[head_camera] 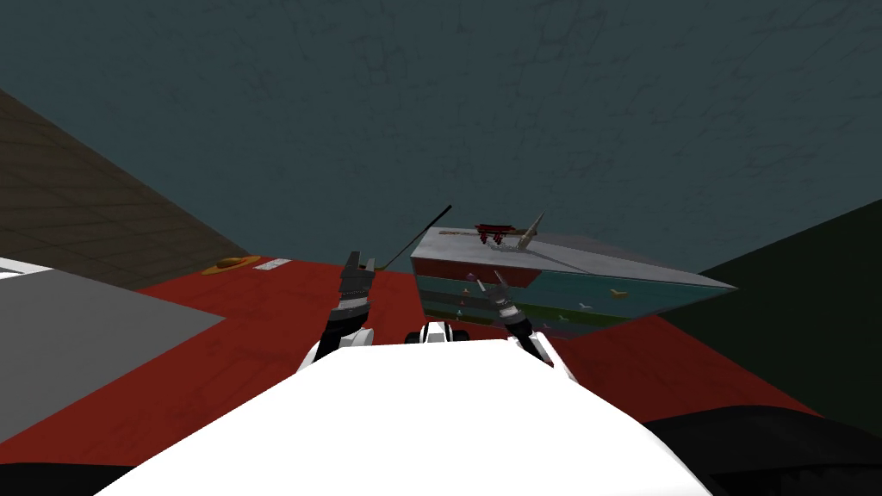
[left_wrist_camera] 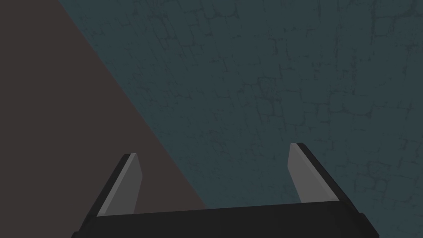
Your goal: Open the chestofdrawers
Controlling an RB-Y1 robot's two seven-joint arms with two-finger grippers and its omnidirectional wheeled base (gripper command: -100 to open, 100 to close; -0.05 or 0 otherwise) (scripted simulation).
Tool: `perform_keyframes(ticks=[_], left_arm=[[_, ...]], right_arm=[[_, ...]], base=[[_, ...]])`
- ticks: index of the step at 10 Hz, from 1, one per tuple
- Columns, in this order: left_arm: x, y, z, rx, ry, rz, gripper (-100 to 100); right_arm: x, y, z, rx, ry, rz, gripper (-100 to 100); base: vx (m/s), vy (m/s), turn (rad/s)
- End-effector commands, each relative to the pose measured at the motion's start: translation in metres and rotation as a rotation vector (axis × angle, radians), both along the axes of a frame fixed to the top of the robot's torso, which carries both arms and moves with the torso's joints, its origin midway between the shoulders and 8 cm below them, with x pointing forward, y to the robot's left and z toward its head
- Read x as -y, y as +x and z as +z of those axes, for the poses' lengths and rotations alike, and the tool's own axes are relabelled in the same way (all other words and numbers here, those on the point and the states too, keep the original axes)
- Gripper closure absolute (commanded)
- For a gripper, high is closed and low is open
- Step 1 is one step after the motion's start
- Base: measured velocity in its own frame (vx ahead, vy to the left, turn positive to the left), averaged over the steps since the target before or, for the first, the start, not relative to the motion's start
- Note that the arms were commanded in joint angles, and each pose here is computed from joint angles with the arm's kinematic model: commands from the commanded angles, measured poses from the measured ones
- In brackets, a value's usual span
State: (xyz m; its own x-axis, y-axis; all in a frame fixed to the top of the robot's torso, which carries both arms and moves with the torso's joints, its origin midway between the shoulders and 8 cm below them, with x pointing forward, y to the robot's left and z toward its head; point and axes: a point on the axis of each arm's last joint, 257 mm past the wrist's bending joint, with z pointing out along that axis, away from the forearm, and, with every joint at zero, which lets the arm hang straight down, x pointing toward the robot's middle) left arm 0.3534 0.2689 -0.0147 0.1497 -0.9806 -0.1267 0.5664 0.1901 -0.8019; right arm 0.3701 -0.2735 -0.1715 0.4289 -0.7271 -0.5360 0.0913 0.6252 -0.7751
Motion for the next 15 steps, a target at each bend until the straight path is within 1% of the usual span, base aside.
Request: perform_keyframes(ticks=[1,2,3,4,5,6,7,8,9,10,11,13,15], left_arm=[[0.0,0.0,0.0,0.0,0.0,0.0,0],[0.0,0.0,0.0,0.0,0.0,0.0,0],[0.0,0.0,0.0,0.0,0.0,0.0,0],[0.0,0.0,0.0,0.0,0.0,0.0,0],[0.0,0.0,0.0,0.0,0.0,0.0,0],[0.0,0.0,0.0,0.0,0.0,0.0,0],[0.0,0.0,0.0,0.0,0.0,0.0,0],[0.0,0.0,0.0,0.0,0.0,0.0,0],[0.0,0.0,0.0,0.0,0.0,0.0,0],[0.0,0.0,0.0,0.0,0.0,0.0,0],[0.0,0.0,0.0,0.0,0.0,0.0,0],[0.0,0.0,0.0,0.0,0.0,0.0,0],[0.0,0.0,0.0,0.0,0.0,0.0,0]], right_arm=[[0.007,-0.003,-0.021,-0.022,-0.087,-0.048,-100],[0.007,-0.003,-0.021,-0.016,-0.108,-0.055,-100],[0.011,-0.005,-0.034,-0.036,-0.144,-0.079,-100],[0.011,-0.005,-0.034,-0.031,-0.161,-0.085,-100],[0.015,-0.008,-0.047,-0.05,-0.196,-0.108,-100],[0.015,-0.008,-0.047,-0.047,-0.207,-0.112,-100],[0.017,-0.01,-0.06,-0.064,-0.241,-0.135,-100],[0.017,-0.01,-0.06,-0.063,-0.246,-0.137,-100],[0.019,-0.013,-0.071,-0.078,-0.277,-0.16,-100],[0.02,-0.016,-0.082,-0.096,-0.291,-0.18,-100],[0.02,-0.016,-0.082,-0.094,-0.3,-0.183,-100],[0.018,-0.02,-0.1,-0.121,-0.319,-0.224,-100],[0.011,-0.023,-0.112,-0.142,-0.306,-0.26,-100]], base=[[0.054,0.053,-0.052],[0.046,0.039,-0.023],[0.055,0.029,-0.057],[0.046,0.028,-0.025],[0.056,0.047,-0.04],[0.048,0.039,-0.026],[0.055,0.037,-0.041],[0.045,0.03,-0.024],[0.051,0.032,-0.037],[0.073,0.044,-0.072],[0.054,0.04,-0.018],[0.04,0.031,-0.033],[0.045,0.037,-0.031]])
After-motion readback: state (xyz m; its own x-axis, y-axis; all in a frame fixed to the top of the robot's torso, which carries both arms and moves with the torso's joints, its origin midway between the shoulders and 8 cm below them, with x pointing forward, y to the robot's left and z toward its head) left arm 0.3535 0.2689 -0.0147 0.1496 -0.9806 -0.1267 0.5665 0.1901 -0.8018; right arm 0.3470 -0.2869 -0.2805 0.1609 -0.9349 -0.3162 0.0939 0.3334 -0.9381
